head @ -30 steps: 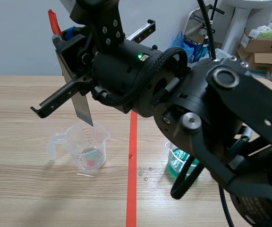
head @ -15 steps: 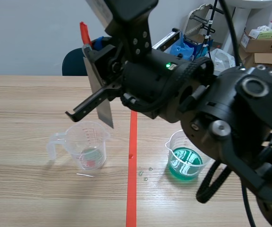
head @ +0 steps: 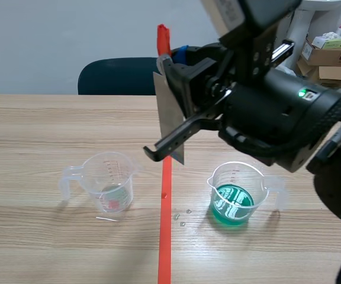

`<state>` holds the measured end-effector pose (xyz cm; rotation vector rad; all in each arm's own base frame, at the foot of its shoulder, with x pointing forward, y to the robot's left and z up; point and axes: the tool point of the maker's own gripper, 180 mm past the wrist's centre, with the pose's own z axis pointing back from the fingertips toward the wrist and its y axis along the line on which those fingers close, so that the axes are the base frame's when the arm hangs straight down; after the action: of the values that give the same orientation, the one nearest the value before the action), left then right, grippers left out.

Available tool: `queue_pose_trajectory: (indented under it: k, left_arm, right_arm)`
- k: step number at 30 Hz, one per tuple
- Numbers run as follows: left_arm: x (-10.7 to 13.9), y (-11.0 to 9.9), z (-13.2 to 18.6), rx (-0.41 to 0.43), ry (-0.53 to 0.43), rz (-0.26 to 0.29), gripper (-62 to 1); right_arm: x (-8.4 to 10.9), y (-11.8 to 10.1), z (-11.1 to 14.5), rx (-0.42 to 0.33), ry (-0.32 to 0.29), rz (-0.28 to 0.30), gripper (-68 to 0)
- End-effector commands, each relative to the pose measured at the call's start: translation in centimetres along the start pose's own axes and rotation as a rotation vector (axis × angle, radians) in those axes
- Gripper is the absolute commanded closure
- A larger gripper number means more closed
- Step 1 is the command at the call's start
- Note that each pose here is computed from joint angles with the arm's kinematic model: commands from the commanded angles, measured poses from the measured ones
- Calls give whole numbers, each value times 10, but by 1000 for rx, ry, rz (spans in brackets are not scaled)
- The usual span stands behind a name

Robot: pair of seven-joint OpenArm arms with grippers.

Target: Do the redox reaction experiment

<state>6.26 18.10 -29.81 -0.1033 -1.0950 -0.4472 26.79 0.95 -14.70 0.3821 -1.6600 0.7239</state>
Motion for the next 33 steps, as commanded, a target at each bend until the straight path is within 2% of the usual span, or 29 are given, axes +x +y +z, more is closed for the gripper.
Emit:
queue_pose_trajectory:
  k: [1, 5, 10, 16, 33]
  left_arm:
    - [8, 2, -1, 0, -27, -3, -623]
    - [8, 2, -1, 0, -27, -3, -623]
    - [8, 2, -1, 0, -27, -3, -623]
    - [8, 2, -1, 0, -27, -3, -623]
    - [8, 2, -1, 0, -27, -3, -623]
  right_arm:
    - [13, -8, 4, -13, -43, 8, -13]
    - [9, -20, 17, -25, -29, 6, -13]
    - [6, -35, 32, -43, -12, 33, -13]
    - [3, -53, 49, -72, 2, 10, -13]
    - [-11, -64, 74, -78, 77, 37, -13]
